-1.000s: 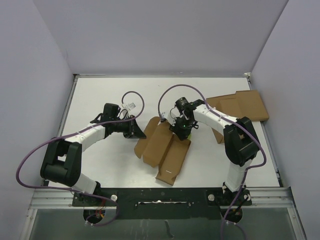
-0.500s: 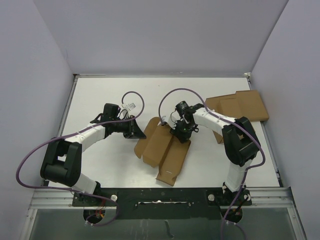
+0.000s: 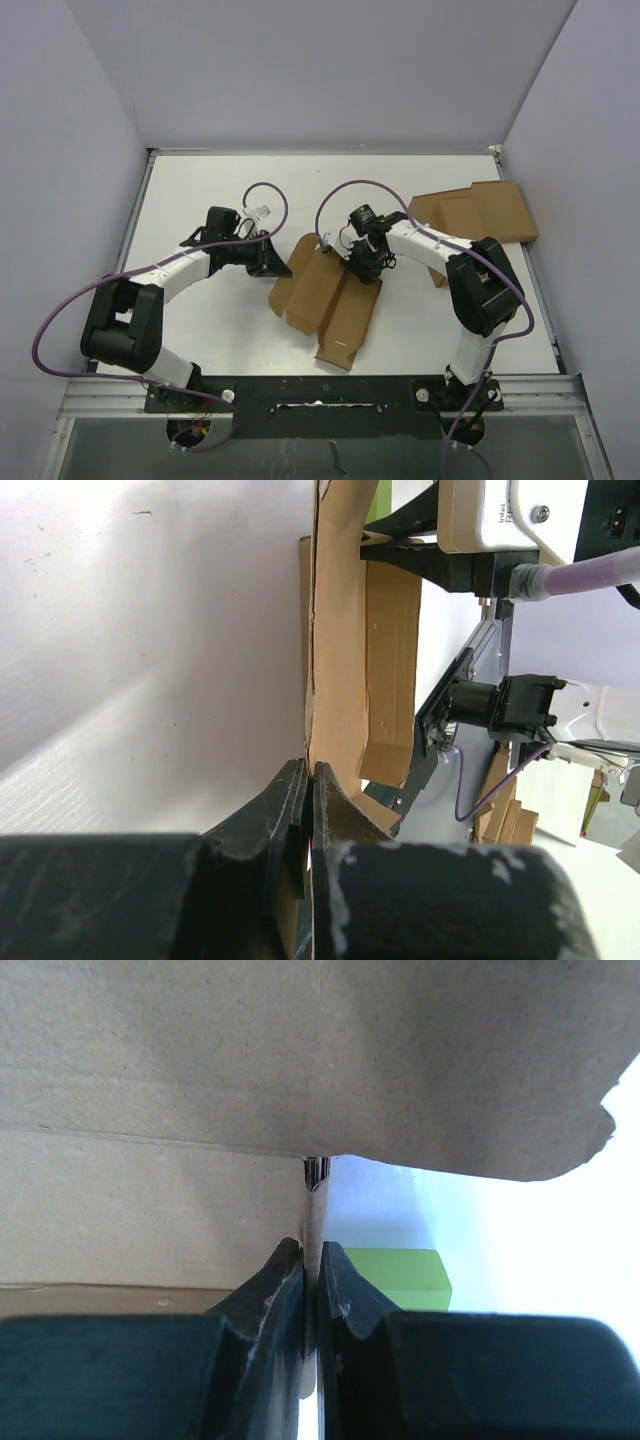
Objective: Fold the paper box
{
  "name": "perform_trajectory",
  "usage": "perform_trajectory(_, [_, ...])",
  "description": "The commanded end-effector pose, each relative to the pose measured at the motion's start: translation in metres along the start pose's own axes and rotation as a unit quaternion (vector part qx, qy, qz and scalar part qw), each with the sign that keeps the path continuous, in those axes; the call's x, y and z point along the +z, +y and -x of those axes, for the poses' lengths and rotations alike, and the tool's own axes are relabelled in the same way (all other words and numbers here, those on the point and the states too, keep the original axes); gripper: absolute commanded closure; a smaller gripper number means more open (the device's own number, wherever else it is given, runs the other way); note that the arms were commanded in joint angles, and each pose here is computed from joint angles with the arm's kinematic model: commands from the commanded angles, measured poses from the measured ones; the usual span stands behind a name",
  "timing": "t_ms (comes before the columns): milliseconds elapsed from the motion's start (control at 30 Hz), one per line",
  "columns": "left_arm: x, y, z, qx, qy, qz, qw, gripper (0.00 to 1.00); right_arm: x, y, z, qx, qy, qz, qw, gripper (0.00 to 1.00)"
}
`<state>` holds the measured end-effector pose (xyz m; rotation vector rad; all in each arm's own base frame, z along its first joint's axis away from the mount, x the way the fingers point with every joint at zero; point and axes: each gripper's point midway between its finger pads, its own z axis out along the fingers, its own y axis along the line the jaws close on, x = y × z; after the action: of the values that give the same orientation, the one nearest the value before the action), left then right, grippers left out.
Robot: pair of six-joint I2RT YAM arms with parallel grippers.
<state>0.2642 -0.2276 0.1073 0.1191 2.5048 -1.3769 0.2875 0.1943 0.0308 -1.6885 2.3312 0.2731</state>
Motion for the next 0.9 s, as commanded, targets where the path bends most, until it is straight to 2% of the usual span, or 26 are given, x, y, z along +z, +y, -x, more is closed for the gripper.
perform_trajectory(0, [-0.009, -0.018, 0.021, 0.041, -0.032, -0.023, 0.998, 1.0, -0.01, -0.001, 0.007, -0.013, -0.013, -0.017, 1.0, 0.95])
perform_trajectory(100, [-0.01, -0.019, 0.021, 0.041, -0.033, -0.026, 0.998, 1.0, -0.006, 0.002, 0.008, -0.018, -0.008, -0.014, 1.0, 0.85])
perform_trajectory(200, [-0.011, -0.019, 0.022, 0.041, -0.034, -0.028, 0.998, 1.0, -0.007, 0.002, 0.009, -0.018, -0.009, -0.016, 1.0, 0.84])
perform_trajectory(267, [-0.011, -0.019, 0.022, 0.041, -0.035, -0.029, 0.998, 1.0, -0.007, -0.001, 0.008, -0.016, -0.009, -0.024, 1.0, 0.87])
perform_trajectory(333, [-0.011, -0.02, 0.022, 0.042, -0.036, -0.029, 0.998, 1.0, -0.006, -0.005, 0.007, -0.012, -0.004, -0.04, 0.999, 0.99])
perform_trajectory(467, [-0.013, -0.021, 0.023, 0.043, -0.038, -0.031, 0.998, 1.0, -0.01, -0.018, 0.005, -0.012, 0.009, -0.086, 0.996, 1.0])
perform_trajectory(567, [-0.013, -0.022, 0.024, 0.044, -0.04, -0.032, 0.998, 1.0, -0.009, -0.01, 0.008, -0.016, -0.002, -0.061, 0.998, 1.0])
perform_trajectory(600, [-0.013, -0.022, 0.024, 0.043, -0.04, -0.034, 0.998, 1.0, -0.008, -0.006, 0.01, -0.017, -0.008, -0.047, 0.999, 0.99])
perform_trajectory(667, [-0.013, -0.022, 0.024, 0.044, -0.039, -0.036, 0.998, 1.0, -0.009, 0.002, 0.015, -0.02, -0.024, -0.025, 0.999, 0.86])
perform_trajectory(733, [-0.014, -0.023, 0.025, 0.046, -0.041, -0.038, 0.997, 1.0, -0.013, 0.006, 0.019, -0.022, -0.037, -0.014, 0.999, 0.78])
perform_trajectory(867, [-0.014, -0.025, 0.026, 0.05, -0.043, -0.042, 0.997, 1.0, -0.019, 0.006, 0.024, -0.02, -0.058, -0.014, 0.998, 0.72])
